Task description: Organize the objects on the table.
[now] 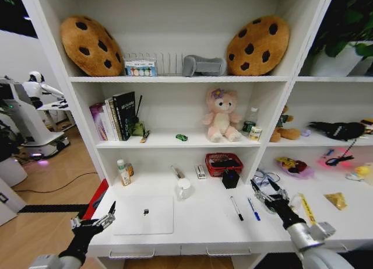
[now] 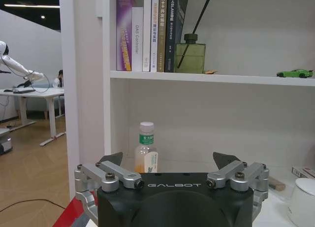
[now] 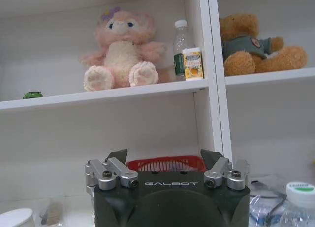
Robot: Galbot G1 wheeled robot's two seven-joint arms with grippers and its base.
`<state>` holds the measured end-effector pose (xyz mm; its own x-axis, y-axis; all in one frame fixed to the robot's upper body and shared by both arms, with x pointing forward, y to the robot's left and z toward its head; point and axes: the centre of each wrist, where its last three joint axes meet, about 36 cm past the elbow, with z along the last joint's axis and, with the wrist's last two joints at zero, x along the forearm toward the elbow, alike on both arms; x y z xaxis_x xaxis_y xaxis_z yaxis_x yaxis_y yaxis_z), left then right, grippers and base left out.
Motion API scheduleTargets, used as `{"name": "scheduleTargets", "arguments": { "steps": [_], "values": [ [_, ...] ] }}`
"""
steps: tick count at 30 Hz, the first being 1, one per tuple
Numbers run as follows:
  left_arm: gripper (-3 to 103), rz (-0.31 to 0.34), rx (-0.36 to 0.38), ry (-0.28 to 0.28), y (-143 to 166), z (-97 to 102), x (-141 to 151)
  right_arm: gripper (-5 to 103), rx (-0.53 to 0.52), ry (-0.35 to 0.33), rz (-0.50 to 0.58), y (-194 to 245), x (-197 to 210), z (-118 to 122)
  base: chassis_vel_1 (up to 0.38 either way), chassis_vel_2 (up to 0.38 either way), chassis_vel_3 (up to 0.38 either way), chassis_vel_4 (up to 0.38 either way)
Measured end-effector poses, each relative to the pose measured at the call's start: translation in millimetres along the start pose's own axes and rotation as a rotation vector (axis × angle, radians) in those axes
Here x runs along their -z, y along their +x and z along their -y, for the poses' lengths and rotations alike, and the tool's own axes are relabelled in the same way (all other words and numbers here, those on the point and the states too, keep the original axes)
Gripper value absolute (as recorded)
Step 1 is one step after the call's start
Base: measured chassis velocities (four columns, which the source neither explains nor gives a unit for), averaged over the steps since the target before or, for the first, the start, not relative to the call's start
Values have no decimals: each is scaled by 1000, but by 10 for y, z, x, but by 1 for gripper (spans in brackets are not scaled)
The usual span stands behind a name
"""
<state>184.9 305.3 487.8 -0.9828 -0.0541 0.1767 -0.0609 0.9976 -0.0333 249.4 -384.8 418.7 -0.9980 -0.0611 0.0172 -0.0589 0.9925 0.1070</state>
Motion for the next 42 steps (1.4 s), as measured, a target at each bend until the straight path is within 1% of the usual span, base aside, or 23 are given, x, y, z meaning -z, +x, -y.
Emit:
{"name": "scheduleTargets", "arguments": {
  "steps": [2,5,11,16,19,21,22,25,26,28,29,32,33,35,36,39,42],
  "values": [
    [100,0,0,0,0,0,0,84,3,-4,-4,-2,-36,-13,0,0,0,0],
    [100,0,0,0,0,0,0,86,16,-14,-7,-44,-94,-41,0,0,0,0],
    [100,0,0,0,0,0,0,97,39,-19,-33,-217,-288,-3,-60,-84,71,68],
    [100,0,0,0,0,0,0,100,48,-24,-42,-269,-367,-41,-170,-180,172,170],
    [100,0,0,0,0,0,0,100,57,-29,-38,-356,-466,-171,-185,-228,204,176],
    [100,0,-1,0,0,1,1,100,47,-41,-65,-434,-520,-341,-100,-183,129,99],
    [100,0,-1,0,0,1,1,100,47,-41,-65,-434,-520,-341,-53,-161,129,77],
    [100,0,-1,0,0,1,0,100,8,-58,-127,-540,-560,-610,-18,-47,37,30],
    [100,0,-1,0,0,1,0,100,8,-58,-127,-540,-560,-610,0,0,0,0],
    [100,0,-1,0,0,1,1,100,-13,-83,-191,-627,-630,-821,3,71,-38,-42],
    [100,0,-1,0,0,1,1,100,-13,-83,-191,-627,-630,-821,43,71,-58,-33],
    [100,0,0,0,0,0,1,100,-8,-95,-254,-756,-757,-997,52,66,-35,-58],
    [100,0,0,0,0,0,1,100,-8,-95,-254,-756,-757,-997,43,54,-21,-33],
    [100,0,0,0,0,0,1,100,-20,-91,-300,-831,-813,-1045,0,0,0,0],
    [100,0,0,0,0,0,1,100,-20,-91,-300,-831,-813,-1045,0,0,0,0],
    [100,0,0,0,0,0,1,100,-24,-75,-330,-875,-873,-1011,0,0,0,0],
    [100,0,0,0,0,0,1,100,-15,-44,-362,-958,-932,-942,0,0,0,0]
  ]
}}
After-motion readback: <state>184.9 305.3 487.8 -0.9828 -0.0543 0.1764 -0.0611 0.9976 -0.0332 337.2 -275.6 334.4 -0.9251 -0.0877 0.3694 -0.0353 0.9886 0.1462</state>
